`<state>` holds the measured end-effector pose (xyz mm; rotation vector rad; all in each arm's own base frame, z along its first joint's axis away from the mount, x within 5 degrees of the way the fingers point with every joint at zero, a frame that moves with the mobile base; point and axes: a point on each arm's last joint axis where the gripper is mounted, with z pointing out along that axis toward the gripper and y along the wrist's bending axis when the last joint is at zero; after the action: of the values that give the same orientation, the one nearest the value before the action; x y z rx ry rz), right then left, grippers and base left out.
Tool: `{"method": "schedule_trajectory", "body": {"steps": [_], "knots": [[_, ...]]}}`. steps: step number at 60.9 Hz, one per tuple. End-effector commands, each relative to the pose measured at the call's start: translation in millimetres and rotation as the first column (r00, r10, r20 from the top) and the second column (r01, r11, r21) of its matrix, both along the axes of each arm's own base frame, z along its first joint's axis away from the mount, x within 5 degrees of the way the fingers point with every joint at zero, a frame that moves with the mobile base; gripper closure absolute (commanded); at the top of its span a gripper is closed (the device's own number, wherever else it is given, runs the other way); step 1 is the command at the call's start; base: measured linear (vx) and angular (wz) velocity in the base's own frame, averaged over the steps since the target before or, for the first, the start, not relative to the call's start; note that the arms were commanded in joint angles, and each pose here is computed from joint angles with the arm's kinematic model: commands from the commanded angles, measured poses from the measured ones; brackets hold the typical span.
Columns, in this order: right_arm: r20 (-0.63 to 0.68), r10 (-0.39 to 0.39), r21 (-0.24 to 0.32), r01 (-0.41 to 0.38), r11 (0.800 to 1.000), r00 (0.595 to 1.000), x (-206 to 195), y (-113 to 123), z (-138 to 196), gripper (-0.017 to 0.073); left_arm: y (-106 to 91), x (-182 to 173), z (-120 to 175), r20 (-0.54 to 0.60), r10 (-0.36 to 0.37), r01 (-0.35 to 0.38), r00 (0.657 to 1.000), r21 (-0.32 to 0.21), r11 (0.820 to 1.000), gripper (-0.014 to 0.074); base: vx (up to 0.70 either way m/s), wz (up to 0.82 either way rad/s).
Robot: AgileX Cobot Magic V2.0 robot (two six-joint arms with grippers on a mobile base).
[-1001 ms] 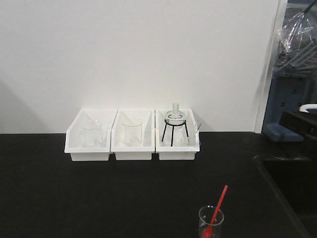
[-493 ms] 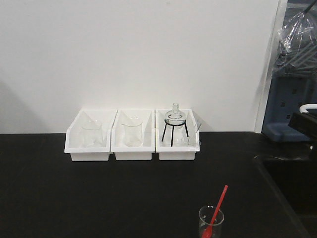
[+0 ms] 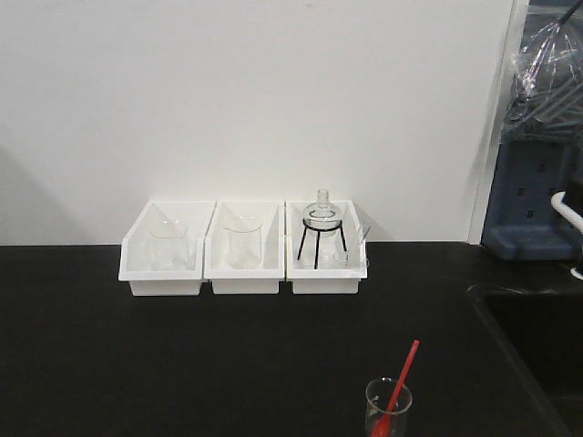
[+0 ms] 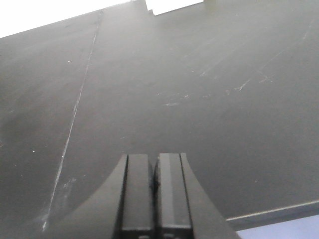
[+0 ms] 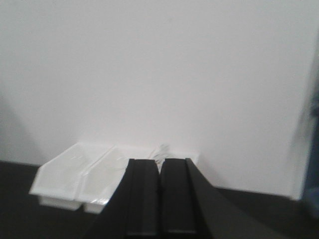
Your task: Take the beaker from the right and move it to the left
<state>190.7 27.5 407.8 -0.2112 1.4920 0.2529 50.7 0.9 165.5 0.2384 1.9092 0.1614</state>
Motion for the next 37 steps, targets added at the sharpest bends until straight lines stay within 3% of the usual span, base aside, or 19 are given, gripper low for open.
{"method": "schedule_trajectory", "body": {"steps": [1,2,8,10,19,23,29,37], "knots": [[0.072,-0.190,-0.006,0.191,0.982,0.979,0.5,-17.2,14.5,0.0563,-0.9,2.1,0.8,0.064,-0.011,0.011,0.998,-0.002,1.000,0.0600,0.00,0.00],[0.067,-0.239,-0.050,0.242,0.969,0.969,1.1,-21.5,12.9,0.0563,-0.9,2.1,0.8,0.064,-0.011,0.011,0.998,-0.002,1.000,0.0600,0.00,0.00],[-0.047,-0.365,-0.142,0.355,0.924,0.930,1.4,-33.3,1.7,0.0563,-0.9,2.1,0.8,0.064,-0.011,0.011,0.998,-0.002,1.000,0.0600,0.00,0.00],[-0.095,-0.385,-0.185,0.364,0.913,0.918,0.3,-35.4,-3.2,0.0563,-0.9,2.1,0.8,0.064,-0.011,0.011,0.998,-0.002,1.000,0.0600,0.00,0.00],[-0.194,-0.374,-0.314,0.304,0.900,0.907,-2.8,-34.1,-15.0,0.0563,-0.9,2.1,0.8,0.064,-0.011,0.011,0.998,-0.002,1.000,0.0600,0.00,0.00],[-0.203,-0.349,-0.324,0.273,0.906,0.915,-2.9,-31.6,-16.2,0.0563,-0.9,2.1,0.8,0.064,-0.011,0.011,0.998,-0.002,1.000,0.0600,0.00,0.00],[-0.213,-0.325,-0.294,0.257,0.921,0.921,-4.4,-29.3,-16.1,0.0563,-0.9,2.1,0.8,0.064,-0.011,0.011,0.998,-0.002,1.000,0.0600,0.00,0.00],[-0.171,-0.319,-0.276,0.265,0.924,0.932,-25.6,-28.8,-23.0,0.0563,-0.9,2.1,0.8,0.064,-0.011,0.011,0.998,-0.002,1.000,0.0600,0.00,0.00]]}}
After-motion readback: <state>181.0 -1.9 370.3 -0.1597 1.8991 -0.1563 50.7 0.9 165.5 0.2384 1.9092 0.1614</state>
